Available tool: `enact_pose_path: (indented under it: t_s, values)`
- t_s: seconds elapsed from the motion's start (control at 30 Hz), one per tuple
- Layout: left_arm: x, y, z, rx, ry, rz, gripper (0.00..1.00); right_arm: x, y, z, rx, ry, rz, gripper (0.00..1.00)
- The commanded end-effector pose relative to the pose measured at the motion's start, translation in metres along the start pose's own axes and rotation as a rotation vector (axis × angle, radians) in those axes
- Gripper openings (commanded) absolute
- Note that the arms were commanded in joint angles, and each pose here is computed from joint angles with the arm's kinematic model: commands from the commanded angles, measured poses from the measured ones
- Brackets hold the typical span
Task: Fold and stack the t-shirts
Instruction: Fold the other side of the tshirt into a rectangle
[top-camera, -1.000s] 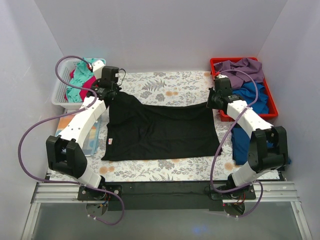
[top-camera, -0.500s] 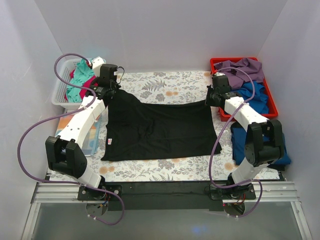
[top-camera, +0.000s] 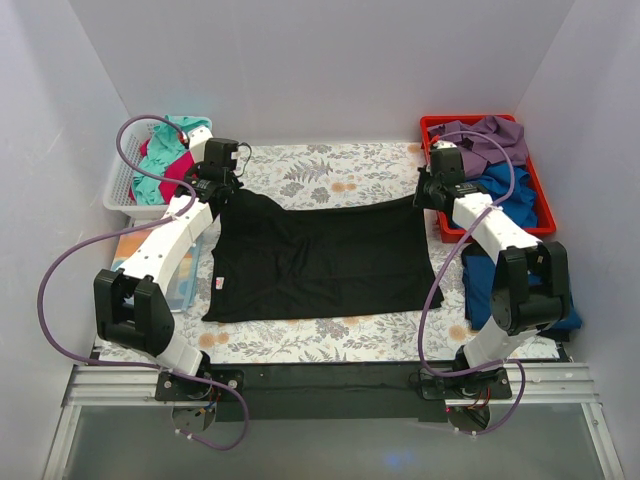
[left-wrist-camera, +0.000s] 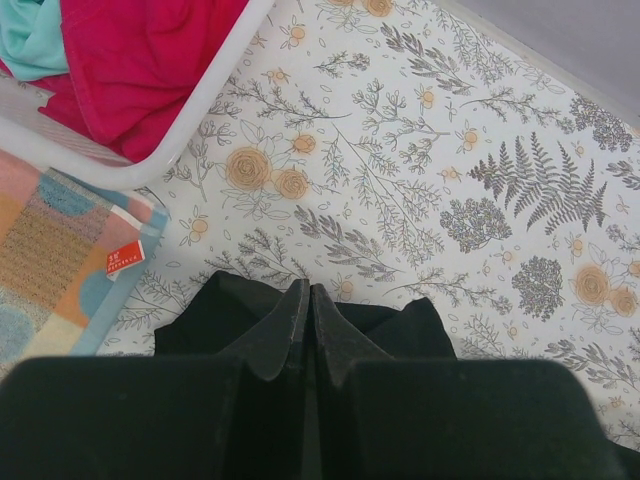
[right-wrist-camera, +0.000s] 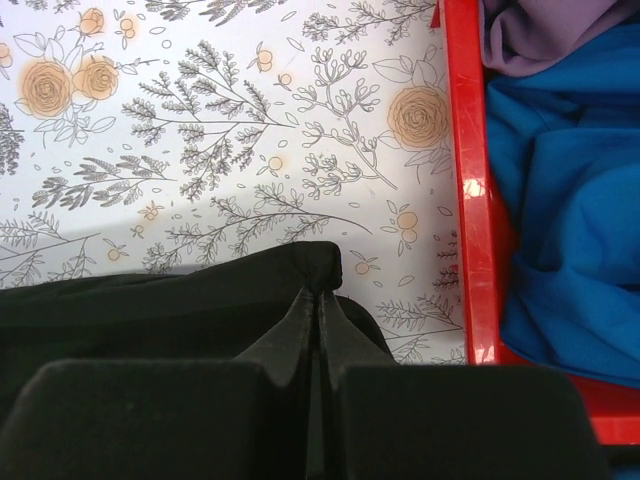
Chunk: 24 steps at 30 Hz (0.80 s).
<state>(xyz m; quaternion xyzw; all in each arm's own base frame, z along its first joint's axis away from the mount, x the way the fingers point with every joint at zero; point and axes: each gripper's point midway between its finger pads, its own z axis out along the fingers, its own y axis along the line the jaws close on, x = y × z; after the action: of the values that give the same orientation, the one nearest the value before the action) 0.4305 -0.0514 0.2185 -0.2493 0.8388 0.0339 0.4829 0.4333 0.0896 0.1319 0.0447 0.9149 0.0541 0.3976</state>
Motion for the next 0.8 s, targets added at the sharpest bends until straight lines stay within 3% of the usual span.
enact_pose_path:
  t_s: [0.0,0.2,0.77]
  values:
    - [-0.017,0.0,-0.008,0.006,-0.032,-0.022,0.0,-0.025,0.007,-0.007,-0.034,-0.07,0.001,0.01]
    - [-0.005,0.015,-0.019,-0.021,-0.005,-0.036,0.0,0.002,0.005,-0.013,-0.054,-0.027,0.008,0.01]
    - [0.078,0.086,-0.065,-0.079,0.135,-0.103,0.0,0.088,-0.028,-0.045,0.008,0.066,0.014,0.01]
